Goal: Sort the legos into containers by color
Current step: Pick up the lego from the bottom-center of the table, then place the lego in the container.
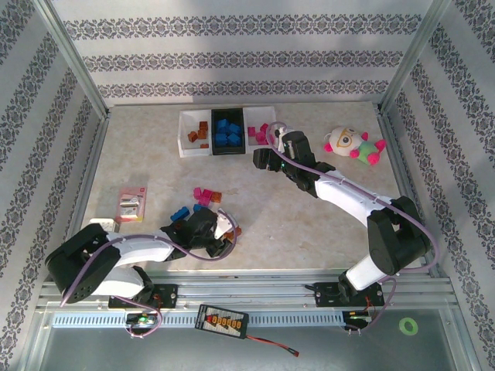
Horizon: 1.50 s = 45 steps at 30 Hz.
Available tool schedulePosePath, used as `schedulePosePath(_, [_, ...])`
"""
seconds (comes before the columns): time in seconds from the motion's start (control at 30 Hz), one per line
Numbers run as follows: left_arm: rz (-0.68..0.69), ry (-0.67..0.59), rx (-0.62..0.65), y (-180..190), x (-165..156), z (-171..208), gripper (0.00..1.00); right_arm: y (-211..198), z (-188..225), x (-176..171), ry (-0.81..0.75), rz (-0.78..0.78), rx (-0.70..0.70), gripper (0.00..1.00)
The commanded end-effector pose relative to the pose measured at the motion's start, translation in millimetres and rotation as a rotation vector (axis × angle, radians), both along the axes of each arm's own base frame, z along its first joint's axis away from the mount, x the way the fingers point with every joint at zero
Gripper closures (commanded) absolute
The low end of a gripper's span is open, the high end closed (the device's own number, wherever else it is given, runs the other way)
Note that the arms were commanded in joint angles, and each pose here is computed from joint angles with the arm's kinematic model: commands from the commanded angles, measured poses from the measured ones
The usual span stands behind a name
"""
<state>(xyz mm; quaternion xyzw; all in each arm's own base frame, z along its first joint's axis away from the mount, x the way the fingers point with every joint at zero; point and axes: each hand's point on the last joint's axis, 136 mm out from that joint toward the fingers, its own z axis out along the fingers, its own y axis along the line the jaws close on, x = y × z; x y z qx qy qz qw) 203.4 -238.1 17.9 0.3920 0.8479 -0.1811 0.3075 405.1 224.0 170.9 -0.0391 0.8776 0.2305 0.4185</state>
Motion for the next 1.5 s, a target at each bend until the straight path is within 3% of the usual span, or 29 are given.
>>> schedulePosePath(0.0, [-0.008,-0.012,-0.046,-15.2,5.4,5.4,0.44,-5.8,8.2,1.7,-0.016,-0.027,0.028,0.18])
schedulePosePath(0.13, [-0.009,-0.011,-0.056,-17.3,5.9,6.1,0.58,-6.2,7.1,1.7,-0.014,-0.029,0.027,0.18])
schedulePosePath(0.47, [0.01,-0.02,-0.071,-11.8,3.1,16.8,0.69,-4.6,7.9,2.3,-0.008,-0.026,0.04,0.17])
schedulePosePath(0.6, [0.029,-0.037,-0.08,-10.0,5.8,23.1,0.79,-4.9,9.1,1.9,-0.01,-0.026,0.039,0.17])
schedulePosePath(0.83, [0.098,-0.078,-0.112,-6.3,16.0,38.4,0.8,-4.8,10.4,1.3,-0.009,-0.026,0.044,0.17])
schedulePosePath(1.2, [0.572,-0.137,-0.239,47.6,103.2,112.0,0.83,3.5,28.9,-0.9,-0.034,0.013,0.071,0.17])
schedulePosePath(1.47, [0.874,-0.23,-0.199,112.6,193.9,141.5,0.84,18.0,26.8,-11.9,-0.029,0.08,0.05,0.17])
